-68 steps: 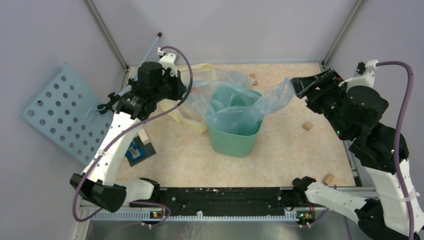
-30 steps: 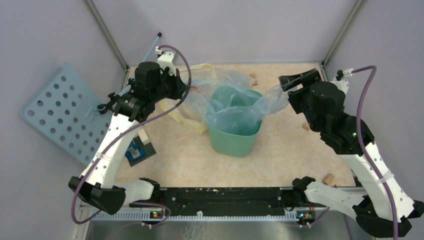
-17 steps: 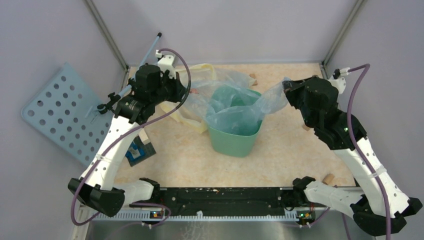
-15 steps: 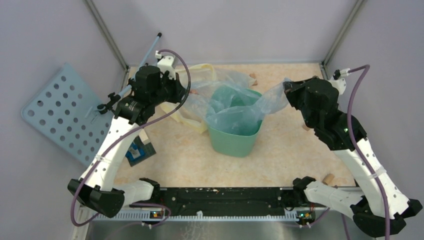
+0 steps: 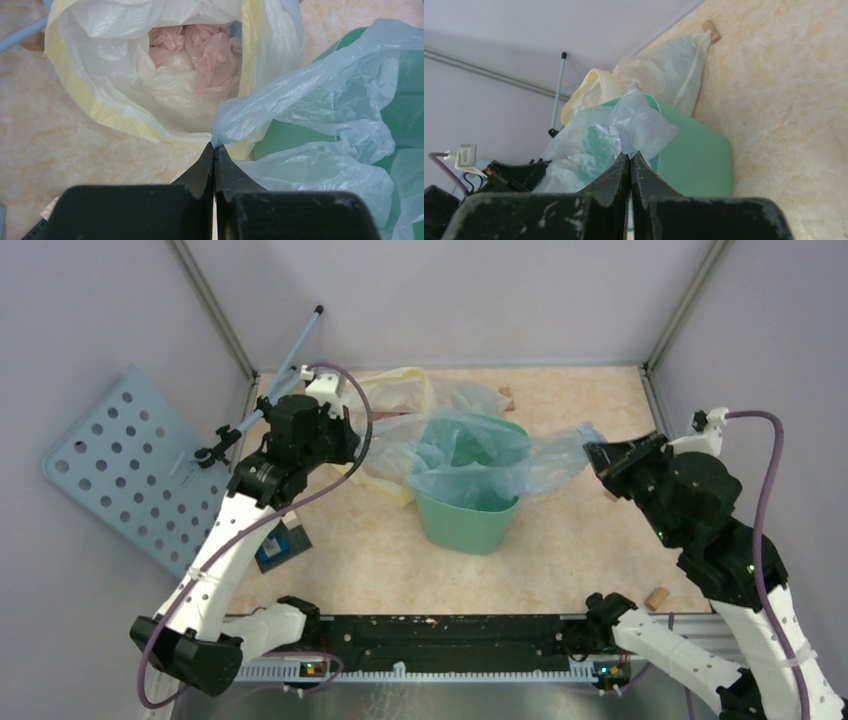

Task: Put the trash bags into the trash bin
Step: Place the trash bag in the trash bin.

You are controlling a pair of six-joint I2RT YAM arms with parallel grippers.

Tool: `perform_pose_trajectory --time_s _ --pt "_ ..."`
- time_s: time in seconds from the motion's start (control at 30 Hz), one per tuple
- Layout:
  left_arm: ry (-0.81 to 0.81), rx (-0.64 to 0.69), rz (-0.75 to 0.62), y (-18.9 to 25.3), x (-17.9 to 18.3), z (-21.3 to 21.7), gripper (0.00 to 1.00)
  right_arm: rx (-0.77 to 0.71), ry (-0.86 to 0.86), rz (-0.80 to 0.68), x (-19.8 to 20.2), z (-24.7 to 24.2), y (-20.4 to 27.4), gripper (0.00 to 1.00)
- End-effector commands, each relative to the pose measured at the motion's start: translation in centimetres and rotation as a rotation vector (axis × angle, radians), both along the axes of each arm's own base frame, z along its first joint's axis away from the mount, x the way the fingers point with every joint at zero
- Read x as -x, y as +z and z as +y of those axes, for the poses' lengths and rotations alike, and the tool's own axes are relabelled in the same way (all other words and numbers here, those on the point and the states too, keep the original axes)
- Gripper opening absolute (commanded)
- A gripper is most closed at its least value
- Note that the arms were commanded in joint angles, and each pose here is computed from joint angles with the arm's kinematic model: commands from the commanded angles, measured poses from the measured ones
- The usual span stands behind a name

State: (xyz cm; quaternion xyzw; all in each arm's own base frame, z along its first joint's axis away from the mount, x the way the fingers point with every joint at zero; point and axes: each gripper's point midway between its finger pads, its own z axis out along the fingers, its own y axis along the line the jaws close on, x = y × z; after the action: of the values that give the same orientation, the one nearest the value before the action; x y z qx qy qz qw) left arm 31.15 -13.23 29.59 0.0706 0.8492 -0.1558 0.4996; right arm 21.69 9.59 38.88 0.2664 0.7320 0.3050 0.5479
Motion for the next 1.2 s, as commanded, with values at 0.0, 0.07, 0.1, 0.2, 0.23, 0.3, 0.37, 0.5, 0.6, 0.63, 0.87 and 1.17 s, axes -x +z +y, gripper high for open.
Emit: perform_pose_trajectory --time_s 0.0,0.07,0.1,0.2,0.23,0.3,0.37,0.5,0.6,0.63,0.87,1.17 --pt "0.034 0.018 -0.014 -0.6 -0.5 0.3 0.00 0.138 0.013 0.031 2.0 -2.0 -2.9 0.00" --pt "0.047 0.004 0.007 -1.9 -0.5 0.6 0.00 0.159 0.009 0.048 2.6 -2.5 -4.2 0.00" --pt "0.058 -0.003 0.015 -2.4 -0.5 0.8 0.00 0.171 0.006 0.065 2.8 -2.7 -5.1 0.00" --pt "0.066 -0.012 0.032 -3.7 -0.5 1.0 0.00 0.199 -0.005 0.128 3.2 -3.1 -7.9 0.00" --pt "0.067 -0.009 0.037 -4.0 -0.5 1.0 0.00 0.205 -0.011 0.148 3.3 -3.3 -8.9 0.00" --pt "0.060 -0.004 0.050 -4.5 -0.5 0.8 0.00 0.209 -0.025 0.180 3.4 -3.5 -10.7 0.00" --pt "0.051 0.004 0.056 -4.8 -0.5 0.5 0.00 0.212 -0.035 0.199 3.4 -3.6 -12.3 0.00" --pt "0.007 0.029 0.076 -5.3 -0.3 -0.4 0.00 0.208 -0.036 0.238 3.2 -3.2 -15.4 0.00" --pt "-0.012 0.039 0.081 -5.5 -0.3 -0.8 0.00 0.218 -0.030 0.252 2.5 -2.7 -16.9 0.00" --pt "-0.014 0.039 0.084 -5.7 -0.3 -0.9 0.00 0.224 -0.031 0.252 2.3 -2.7 -17.0 0.01" --pt "-0.017 0.054 0.039 -4.1 -0.6 -1.0 0.00 0.385 0.004 0.162 1.4 -3.3 -13.8 0.35" --pt "-0.019 0.098 -0.047 -0.3 -0.9 -1.2 0.07 0.518 0.151 -0.078 2.1 -2.6 -7.1 0.50"
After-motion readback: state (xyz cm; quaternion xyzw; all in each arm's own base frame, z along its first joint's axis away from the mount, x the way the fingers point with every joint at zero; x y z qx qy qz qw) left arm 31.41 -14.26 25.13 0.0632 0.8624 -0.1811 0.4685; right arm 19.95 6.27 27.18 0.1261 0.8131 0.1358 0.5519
